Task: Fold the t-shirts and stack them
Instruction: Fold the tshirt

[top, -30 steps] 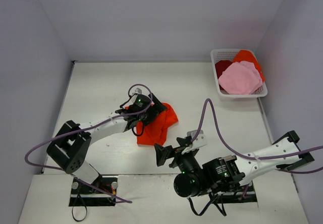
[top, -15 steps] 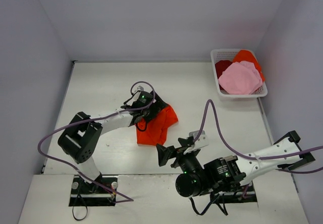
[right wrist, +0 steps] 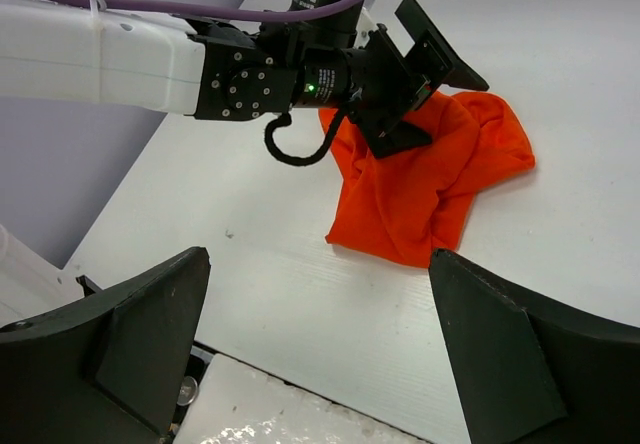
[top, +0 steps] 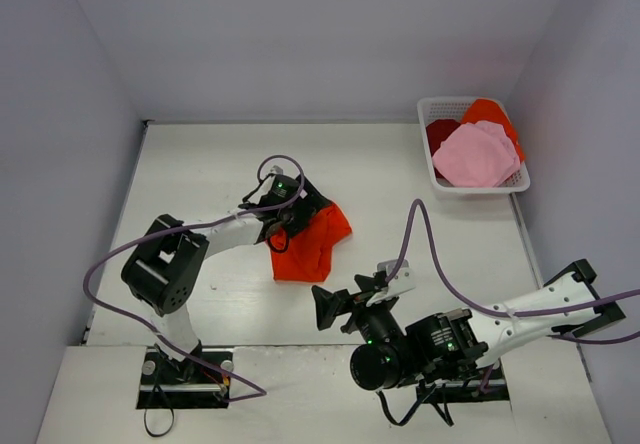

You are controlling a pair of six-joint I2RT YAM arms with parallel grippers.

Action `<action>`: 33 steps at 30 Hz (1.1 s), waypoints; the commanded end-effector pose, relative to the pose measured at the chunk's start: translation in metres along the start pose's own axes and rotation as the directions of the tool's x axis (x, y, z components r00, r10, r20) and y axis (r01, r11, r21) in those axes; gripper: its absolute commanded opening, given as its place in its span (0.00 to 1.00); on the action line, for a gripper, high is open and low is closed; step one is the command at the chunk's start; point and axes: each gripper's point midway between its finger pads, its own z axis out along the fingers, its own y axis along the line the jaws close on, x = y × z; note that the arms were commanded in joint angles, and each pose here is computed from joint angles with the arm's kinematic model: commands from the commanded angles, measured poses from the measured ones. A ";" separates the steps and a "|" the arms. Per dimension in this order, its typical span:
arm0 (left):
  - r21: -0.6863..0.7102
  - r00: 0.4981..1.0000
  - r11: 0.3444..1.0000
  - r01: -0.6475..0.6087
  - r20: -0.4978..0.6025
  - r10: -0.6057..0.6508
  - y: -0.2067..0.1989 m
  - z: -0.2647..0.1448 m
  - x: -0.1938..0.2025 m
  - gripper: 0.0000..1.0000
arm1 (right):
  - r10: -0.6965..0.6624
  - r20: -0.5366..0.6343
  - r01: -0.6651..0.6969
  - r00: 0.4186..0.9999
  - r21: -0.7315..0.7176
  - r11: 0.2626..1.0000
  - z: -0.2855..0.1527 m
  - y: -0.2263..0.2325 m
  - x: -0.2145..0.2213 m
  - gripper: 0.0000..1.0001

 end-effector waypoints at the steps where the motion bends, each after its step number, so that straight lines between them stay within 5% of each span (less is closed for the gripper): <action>1: 0.114 0.999 0.993 -0.011 0.036 0.007 -0.039 -0.005 -0.019 0.86 | 0.047 0.041 -0.048 0.998 0.028 0.998 0.004 -0.004 -0.006 0.88; 22: 0.069 0.998 0.998 -0.003 0.057 0.000 -0.012 -0.025 -0.043 0.86 | 0.032 0.023 -0.033 0.999 0.030 0.999 0.007 -0.003 -0.004 0.92; 33: 0.003 0.988 0.994 -0.108 0.112 0.107 -0.013 -0.063 -0.056 0.86 | 0.058 0.005 -0.058 0.998 0.024 0.998 0.009 0.002 -0.027 0.88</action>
